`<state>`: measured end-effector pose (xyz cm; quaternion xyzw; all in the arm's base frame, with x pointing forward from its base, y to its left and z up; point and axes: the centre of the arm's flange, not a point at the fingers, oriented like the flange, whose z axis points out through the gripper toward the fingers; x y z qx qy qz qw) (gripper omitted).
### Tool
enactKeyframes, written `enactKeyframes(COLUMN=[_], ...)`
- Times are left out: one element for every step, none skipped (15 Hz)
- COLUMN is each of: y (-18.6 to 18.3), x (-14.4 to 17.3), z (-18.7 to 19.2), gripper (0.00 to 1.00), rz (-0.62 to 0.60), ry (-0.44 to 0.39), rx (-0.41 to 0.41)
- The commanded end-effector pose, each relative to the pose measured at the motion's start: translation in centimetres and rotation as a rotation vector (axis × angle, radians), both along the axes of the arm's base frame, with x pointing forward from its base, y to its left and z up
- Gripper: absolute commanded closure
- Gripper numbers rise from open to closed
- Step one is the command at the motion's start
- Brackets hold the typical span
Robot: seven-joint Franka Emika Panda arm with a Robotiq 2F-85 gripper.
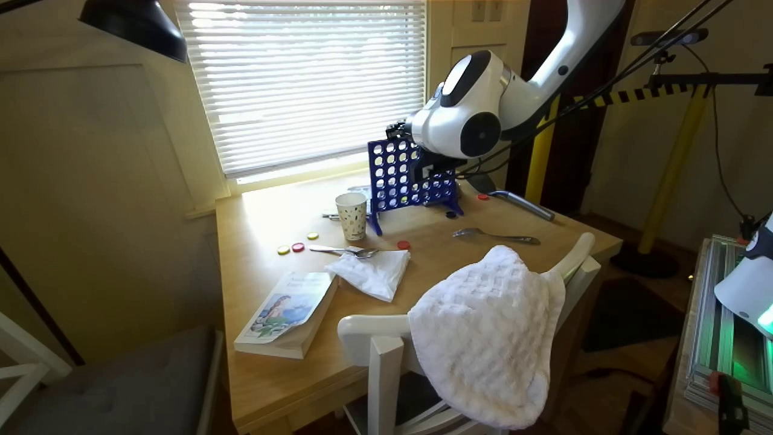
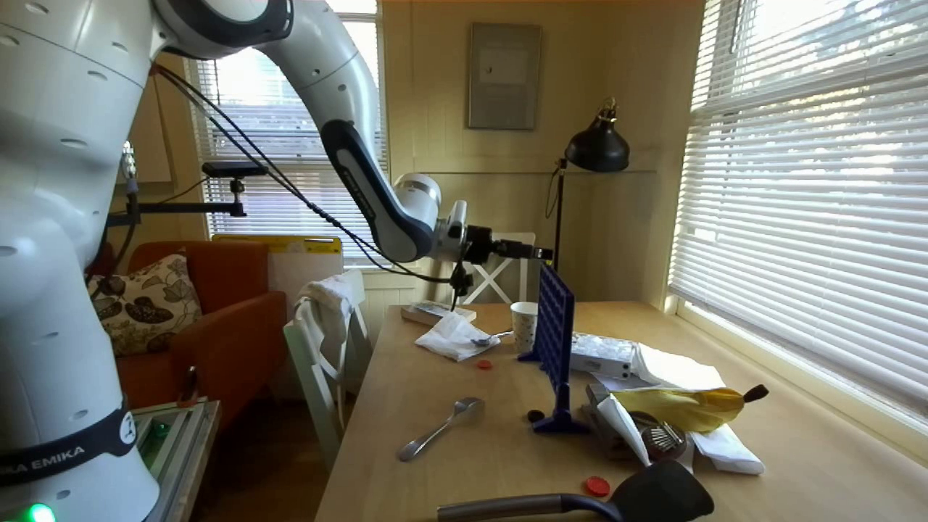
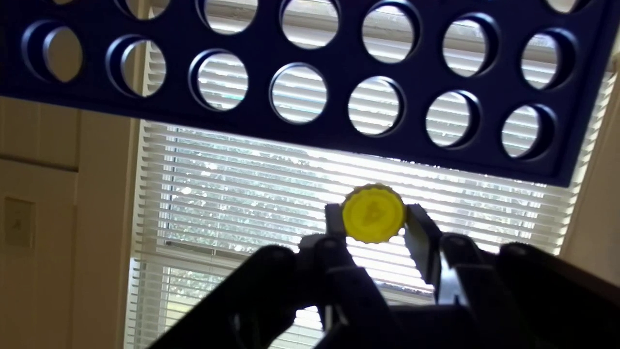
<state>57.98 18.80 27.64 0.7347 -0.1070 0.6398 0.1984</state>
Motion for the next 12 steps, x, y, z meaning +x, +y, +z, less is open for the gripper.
enactKeyframes(y=[-0.5, -0.5, -0.6, -0.8, -0.8, -0.9, -1.0, -1.1, -1.1, -1.2, -1.2, -1.1], x=[0.1, 0.1, 0.2, 0.2, 0.2, 0.2, 0.2, 0.2, 0.2, 0.3, 0.3, 0.3], z=[-0.4, -0.5, -0.7, -0.8, -0.9, -1.1, -1.3, -1.5, -1.6, -1.8, -1.9, -2.0], gripper=[0.89, 0.89, 0.89, 0.89, 0.89, 0.89, 0.89, 0.89, 0.89, 0.89, 0.89, 0.89], rz=[0.019, 0.019, 0.021, 0.02, 0.02, 0.018, 0.017, 0.018, 0.019, 0.019, 0.021, 0.023], ry=[-0.021, -0.019, -0.017, -0.016, -0.015, -0.013, -0.009, -0.006, -0.005, -0.003, -0.002, 0.0], rx=[-0.013, -0.011, -0.01, -0.009, -0.009, -0.008, -0.006, -0.006, -0.007, -0.007, -0.008, -0.01])
